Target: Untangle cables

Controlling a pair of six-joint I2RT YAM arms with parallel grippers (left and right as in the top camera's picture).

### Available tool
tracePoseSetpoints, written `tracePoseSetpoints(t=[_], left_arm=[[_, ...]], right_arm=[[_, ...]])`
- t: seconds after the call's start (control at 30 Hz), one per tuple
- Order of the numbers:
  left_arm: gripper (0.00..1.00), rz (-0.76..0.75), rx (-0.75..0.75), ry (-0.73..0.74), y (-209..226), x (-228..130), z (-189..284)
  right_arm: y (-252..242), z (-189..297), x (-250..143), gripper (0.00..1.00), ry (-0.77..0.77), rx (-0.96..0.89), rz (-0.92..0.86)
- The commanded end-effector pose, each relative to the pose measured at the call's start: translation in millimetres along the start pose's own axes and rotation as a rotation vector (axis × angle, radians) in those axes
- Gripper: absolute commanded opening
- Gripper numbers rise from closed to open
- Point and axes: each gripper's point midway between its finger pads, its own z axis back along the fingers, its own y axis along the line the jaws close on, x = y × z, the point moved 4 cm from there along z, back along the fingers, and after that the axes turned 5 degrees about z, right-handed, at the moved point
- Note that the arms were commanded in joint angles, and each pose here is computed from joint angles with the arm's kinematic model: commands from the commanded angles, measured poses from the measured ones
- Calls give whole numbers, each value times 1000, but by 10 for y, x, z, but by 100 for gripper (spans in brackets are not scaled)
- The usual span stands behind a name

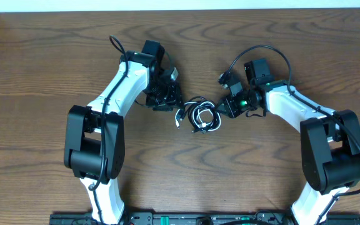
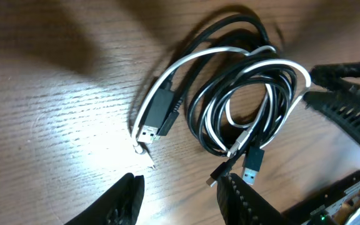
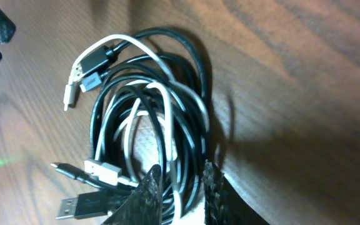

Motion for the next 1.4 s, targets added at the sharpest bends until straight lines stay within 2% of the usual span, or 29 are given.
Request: tracePoseSetpoints(t=[0.0,0.07,0.13,0.17,0.2,0.27,0.3,0.4,0.57,0.77,1.0,1.13,1.37], left_arm=[[44,-91,-25,38,-80,-63,-98],[43,-88,21,35,-71,-70,-141],[43,42,136,33,60,-120,-185],[43,74,148,38,93,-144,-209],[43,89,151,43,109,-160,-227],[44,110,175,48,230,-218,-350],[52,110,179,41,289,-234,-435],[53,114,174,15,333,-209,-513],[54,171,351,-101,572,-74,-461],[54,168,332,-125,528,-24,-475],[54,162,326,-131,446,-35,-518],[62,113,345,-115,448,-45,-482],[63,115,328,-115,359,2,-380]], right_arm=[[55,-36,-54,29,12,48,-12],[152,-35,-32,33,-2,115,-42],[202,-30,-51,34,8,149,-95],[204,-30,-74,41,19,147,-112],[201,-31,-82,43,25,143,-126],[135,-57,-185,48,85,58,-231],[83,-72,-239,50,115,-10,-274],[34,-106,-314,51,157,-118,-349],[30,-131,-347,51,176,-175,-379],[21,-123,-396,52,198,-200,-397],[-15,-70,-596,60,296,-296,-402],[1,-80,-610,62,310,-306,-372],[9,-90,-613,62,316,-317,-356]])
